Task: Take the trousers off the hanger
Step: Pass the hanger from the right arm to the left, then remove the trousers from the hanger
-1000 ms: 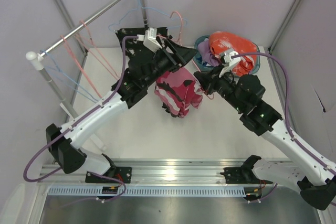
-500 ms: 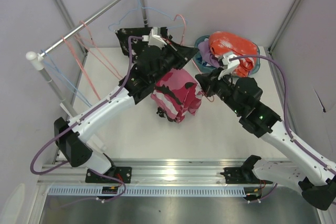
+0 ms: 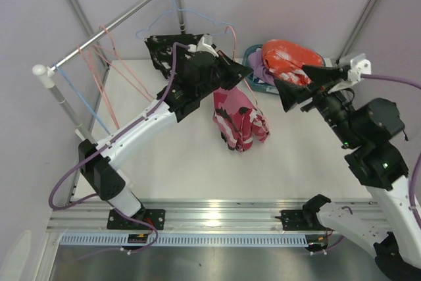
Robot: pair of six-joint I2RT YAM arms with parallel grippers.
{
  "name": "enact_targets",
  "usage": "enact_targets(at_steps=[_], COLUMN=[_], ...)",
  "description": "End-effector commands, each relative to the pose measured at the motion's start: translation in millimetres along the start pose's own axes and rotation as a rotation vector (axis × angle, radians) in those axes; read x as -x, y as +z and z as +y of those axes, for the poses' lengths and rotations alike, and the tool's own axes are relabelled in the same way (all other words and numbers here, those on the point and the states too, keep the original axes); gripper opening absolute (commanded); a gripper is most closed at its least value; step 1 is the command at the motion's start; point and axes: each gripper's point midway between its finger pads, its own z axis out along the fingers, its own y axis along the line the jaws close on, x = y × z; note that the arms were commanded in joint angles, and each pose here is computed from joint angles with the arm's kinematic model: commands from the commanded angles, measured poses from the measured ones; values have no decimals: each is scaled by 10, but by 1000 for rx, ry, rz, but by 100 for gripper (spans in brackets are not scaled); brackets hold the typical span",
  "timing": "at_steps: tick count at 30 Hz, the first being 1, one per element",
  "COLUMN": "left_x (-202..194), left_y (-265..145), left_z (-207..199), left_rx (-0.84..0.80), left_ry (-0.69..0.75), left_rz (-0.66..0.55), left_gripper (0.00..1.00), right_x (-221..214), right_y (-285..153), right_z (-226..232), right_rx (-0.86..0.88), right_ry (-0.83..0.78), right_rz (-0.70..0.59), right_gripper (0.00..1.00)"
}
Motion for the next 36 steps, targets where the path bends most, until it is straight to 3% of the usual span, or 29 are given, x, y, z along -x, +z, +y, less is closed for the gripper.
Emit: enact_targets(at_steps=[1, 5, 8, 10, 12, 18, 24, 36], left_x=[342, 340, 360, 357, 372, 378, 431, 340], left_y=[-249, -299, -349, -351, -379, -463, -535, -592], left_z=[-775, -844, -892, -893, -967, -1089, -1166, -1267], left_rx=[-216, -225, -229, -229, -247, -278, -298, -353], left_ry=[-3, 25, 49, 54, 68, 86, 91, 65], left_rz=[-58, -23, -4, 15, 33, 52, 38, 96], left_gripper=[0, 0, 0, 0, 0, 0, 0, 0], right_x=[-48, -389, -795, -840, -1156, -1370, -1533, -1765], right_y=[-181, -288, -363, -438, -471, -488, -400, -61], right_z=[-176, -416, -274, -155, -158, -42, 154, -1], right_rx=[-59, -142, -17, 56, 77, 175, 289, 223], right_ry=[-101, -197, -245, -259, -271, -322, -269, -292], right_rz=[46, 139, 211, 159, 185, 191, 202, 199], right_gripper=[95, 98, 98, 99, 99, 98, 98, 90])
